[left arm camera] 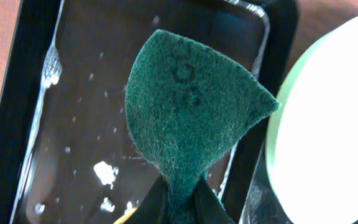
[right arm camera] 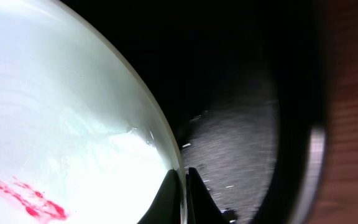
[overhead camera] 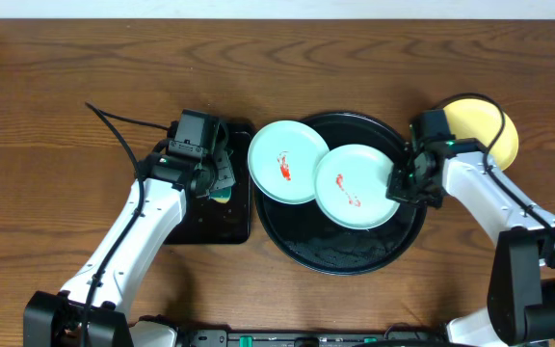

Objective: Clean dirty plates on tray and stack at the side
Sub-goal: 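Grip the pale-green plate rim with the right gripper, then scrub the pale-green plate with the sponge in the left gripper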

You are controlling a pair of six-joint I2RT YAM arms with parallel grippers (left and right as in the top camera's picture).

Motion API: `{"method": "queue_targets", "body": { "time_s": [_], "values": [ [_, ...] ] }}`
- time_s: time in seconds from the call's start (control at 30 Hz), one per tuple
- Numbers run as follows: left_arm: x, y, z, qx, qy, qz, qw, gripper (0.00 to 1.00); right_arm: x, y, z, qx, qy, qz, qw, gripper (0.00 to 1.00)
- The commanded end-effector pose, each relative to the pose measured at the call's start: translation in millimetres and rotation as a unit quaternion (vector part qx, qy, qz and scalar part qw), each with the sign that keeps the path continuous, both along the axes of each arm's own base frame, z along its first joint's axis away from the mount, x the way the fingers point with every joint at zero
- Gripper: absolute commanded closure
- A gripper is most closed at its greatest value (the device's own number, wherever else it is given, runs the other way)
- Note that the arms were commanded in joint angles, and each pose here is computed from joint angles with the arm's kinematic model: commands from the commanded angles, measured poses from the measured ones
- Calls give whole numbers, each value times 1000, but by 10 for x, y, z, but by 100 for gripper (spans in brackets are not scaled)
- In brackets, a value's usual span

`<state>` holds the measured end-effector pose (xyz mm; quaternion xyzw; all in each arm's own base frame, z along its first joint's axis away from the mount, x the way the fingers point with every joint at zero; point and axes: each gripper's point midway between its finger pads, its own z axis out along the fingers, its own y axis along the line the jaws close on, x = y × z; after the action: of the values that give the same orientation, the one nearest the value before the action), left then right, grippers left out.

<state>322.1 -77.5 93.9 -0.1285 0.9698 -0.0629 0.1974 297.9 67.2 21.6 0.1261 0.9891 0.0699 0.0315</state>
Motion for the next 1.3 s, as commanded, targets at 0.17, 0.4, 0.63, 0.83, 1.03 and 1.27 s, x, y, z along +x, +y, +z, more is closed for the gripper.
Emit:
{"method": "queue_targets", "body": {
  "time_s": [0.17, 0.4, 0.63, 0.83, 1.03, 1.27],
  "values": [
    [238, -301, 617, -65, -103, -75, 990, 93, -108, 330, 21, 5, -1, 57, 998, 99],
    [117, -644, 652, -119, -92, -125, 981, 93, -198, 313, 9, -9, 16, 56, 998, 99],
    [-43, -1030, 619, -124, -83, -181, 972, 93, -216, 263, 3, -23, 19, 55, 998, 99],
    [-77, -1442, 406, -132, -68, -219, 964, 93, -210, 264, 4, -23, 18, 55, 998, 99],
    [-72, -1966, 157, -152, -70, -254, 953, 93, -211, 263, 4, -23, 18, 55, 998, 99],
    [-317, -2462, -210, -180, -26, -253, 950, 93, -216, 263, 3, -23, 19, 55, 998, 99]
  ]
}}
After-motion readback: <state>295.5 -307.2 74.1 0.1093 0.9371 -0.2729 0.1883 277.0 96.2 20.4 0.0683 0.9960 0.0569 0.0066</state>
